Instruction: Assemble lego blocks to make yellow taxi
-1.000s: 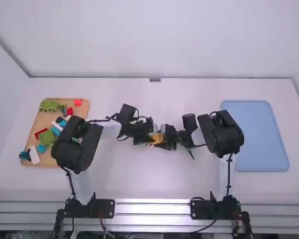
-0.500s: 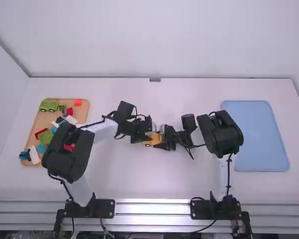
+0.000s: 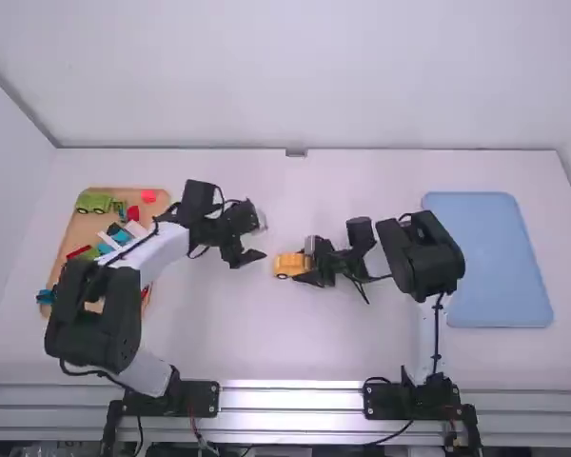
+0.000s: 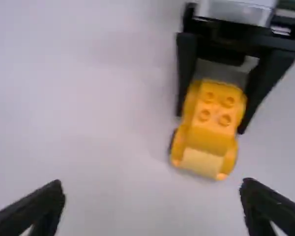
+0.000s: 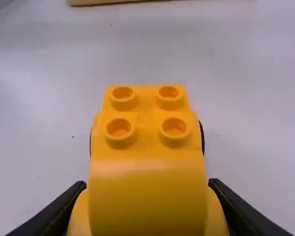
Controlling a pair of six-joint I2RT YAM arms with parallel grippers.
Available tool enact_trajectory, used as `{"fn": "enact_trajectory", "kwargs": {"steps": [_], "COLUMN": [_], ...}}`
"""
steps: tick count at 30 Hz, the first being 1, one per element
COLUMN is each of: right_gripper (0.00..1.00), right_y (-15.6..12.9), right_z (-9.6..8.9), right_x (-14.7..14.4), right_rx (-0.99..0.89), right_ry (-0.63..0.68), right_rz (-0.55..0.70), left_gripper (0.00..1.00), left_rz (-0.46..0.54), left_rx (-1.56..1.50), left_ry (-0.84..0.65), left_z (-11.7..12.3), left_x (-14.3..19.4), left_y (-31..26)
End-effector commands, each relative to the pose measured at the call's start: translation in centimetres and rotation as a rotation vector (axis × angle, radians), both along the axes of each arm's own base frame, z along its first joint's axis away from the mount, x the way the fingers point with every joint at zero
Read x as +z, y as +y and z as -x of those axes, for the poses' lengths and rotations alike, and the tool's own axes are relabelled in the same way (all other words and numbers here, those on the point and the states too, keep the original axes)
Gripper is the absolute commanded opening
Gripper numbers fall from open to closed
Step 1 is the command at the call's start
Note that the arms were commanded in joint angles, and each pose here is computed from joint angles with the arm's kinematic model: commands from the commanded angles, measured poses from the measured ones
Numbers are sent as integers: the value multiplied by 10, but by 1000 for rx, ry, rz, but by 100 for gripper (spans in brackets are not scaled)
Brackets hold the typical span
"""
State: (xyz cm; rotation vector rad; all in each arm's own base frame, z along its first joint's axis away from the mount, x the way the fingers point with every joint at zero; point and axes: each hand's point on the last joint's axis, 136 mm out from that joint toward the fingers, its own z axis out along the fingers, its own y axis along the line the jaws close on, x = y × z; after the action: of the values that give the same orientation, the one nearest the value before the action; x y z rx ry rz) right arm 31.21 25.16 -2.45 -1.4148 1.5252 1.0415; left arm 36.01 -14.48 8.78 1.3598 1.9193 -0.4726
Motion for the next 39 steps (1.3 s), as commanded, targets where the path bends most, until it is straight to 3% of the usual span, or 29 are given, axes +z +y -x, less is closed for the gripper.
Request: {"fn": "enact_trajectory", "kwargs": {"steps": [1, 6, 11, 14, 19, 25, 26, 27, 32, 34, 35, 39], "right_gripper": [45, 45, 44, 45, 42, 38, 38, 38, 39, 39, 40, 43], "right_y": [-4, -5, -21, -51, -89, -179, -182, -210, -296, -310, -340, -389], "right_z": [-19, -38, -60, -85, -95, -106, -106, -106, -104, -103, -98, -92], "right_x": [-5, 9, 34, 46, 64, 102, 103, 110, 116, 115, 113, 104], "right_rx": [-87, -116, -199, -373, -503, -773, -783, -867, -1141, -1182, -1276, -1426], "right_ry": [68, 36, -6, -12, -50, -77, -77, -58, 59, 80, 125, 192], "right_rz": [34, 21, 30, 146, 291, 453, 457, 474, 452, 443, 423, 373], "left_gripper": [99, 99, 99, 99, 99, 99, 99, 99, 99, 99, 99, 99], "left_rz": [65, 144, 109, 43, 34, 70, 72, 85, 117, 121, 131, 166], "left_rx": [129, 538, 872, 962, 993, 992, 992, 989, 988, 988, 986, 1003], "left_ry": [40, 176, 214, 158, 100, 11, 7, -21, -85, -95, -115, -133], "left_z": [-11, -40, -53, -55, -57, -62, -63, -65, -71, -71, -73, -74], "left_x": [13, 10, -7, -17, -22, -20, -19, -16, -9, -8, -6, -3], "left_y": [21, 79, 122, 135, 144, 147, 147, 147, 147, 148, 147, 148]}}
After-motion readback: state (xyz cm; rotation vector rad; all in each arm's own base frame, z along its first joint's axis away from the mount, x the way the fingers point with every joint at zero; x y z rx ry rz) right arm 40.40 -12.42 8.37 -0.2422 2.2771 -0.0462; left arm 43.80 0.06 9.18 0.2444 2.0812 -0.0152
